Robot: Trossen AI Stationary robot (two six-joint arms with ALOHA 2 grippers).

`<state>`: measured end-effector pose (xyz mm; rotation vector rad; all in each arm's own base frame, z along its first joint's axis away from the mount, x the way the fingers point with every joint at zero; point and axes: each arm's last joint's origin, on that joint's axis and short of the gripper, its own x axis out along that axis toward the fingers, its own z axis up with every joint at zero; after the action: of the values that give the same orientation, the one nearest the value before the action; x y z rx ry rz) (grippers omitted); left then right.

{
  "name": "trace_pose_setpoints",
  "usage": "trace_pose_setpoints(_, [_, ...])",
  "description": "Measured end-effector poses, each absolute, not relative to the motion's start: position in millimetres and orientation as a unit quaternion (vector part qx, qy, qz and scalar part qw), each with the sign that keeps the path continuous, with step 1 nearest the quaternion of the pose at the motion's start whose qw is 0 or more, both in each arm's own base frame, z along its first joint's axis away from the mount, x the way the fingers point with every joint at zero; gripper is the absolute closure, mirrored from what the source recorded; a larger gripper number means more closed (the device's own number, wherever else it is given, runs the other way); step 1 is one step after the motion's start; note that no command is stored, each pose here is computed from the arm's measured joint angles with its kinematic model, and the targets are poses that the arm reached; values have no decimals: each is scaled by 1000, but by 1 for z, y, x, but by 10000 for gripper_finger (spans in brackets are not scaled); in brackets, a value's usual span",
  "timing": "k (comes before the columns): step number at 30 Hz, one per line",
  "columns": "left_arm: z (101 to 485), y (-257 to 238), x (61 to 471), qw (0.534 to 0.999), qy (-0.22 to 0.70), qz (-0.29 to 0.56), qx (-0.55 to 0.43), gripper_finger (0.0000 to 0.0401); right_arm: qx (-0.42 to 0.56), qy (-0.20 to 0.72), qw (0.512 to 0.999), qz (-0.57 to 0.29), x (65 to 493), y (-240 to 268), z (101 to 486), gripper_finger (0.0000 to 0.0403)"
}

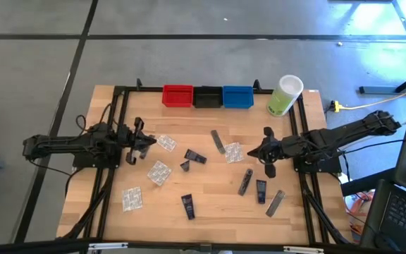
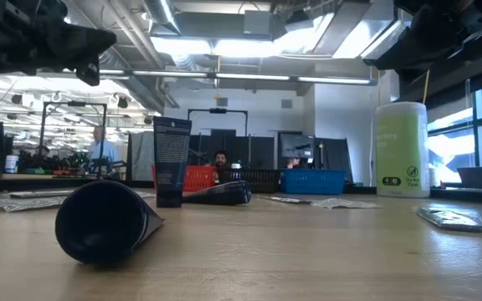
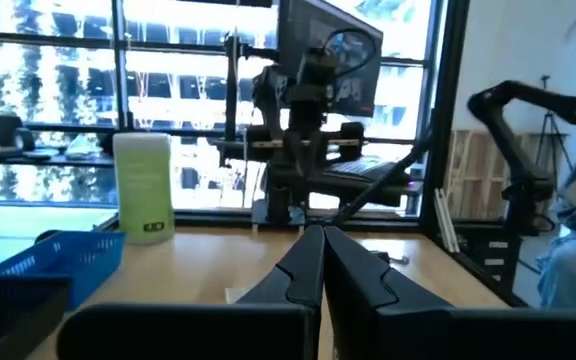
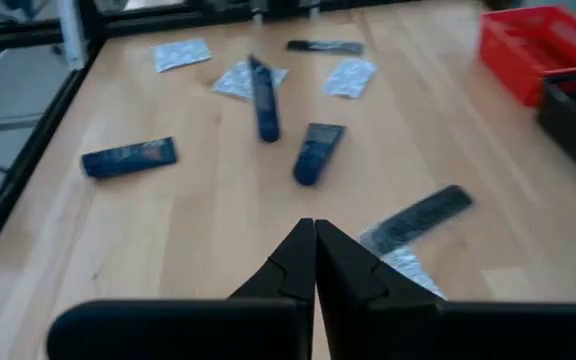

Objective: Pick & Place Travel size toiletries
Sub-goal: Put the blue shave cream into the red bin

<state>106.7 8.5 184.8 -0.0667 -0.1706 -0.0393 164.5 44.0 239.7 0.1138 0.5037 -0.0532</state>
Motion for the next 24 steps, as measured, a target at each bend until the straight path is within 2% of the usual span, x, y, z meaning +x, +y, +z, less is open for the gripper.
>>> trace_pose_setpoints(4, [186,7,108,995,-90,-27,-36,392,54,243,968,-43,153,39,244,390])
trace_pose_setpoints(7, [187,6,111,995,-85,-36,-44,375,46,234,970,-48,146,34,248,398])
trace_pose_setpoints(12, [196,3,117,996,-70,-31,-35,314,-7,211,975,-66,137,25,255,397])
trace_pose_setpoints(17, [206,-1,128,998,-43,-45,-26,261,-4,228,969,-95,116,11,255,400])
trace_pose_setpoints(19, [210,-3,134,998,-32,-49,-18,252,8,232,967,-104,106,7,255,400])
trace_pose_setpoints(24, [228,-7,151,999,-13,-53,0,251,6,170,980,-99,88,1,267,401])
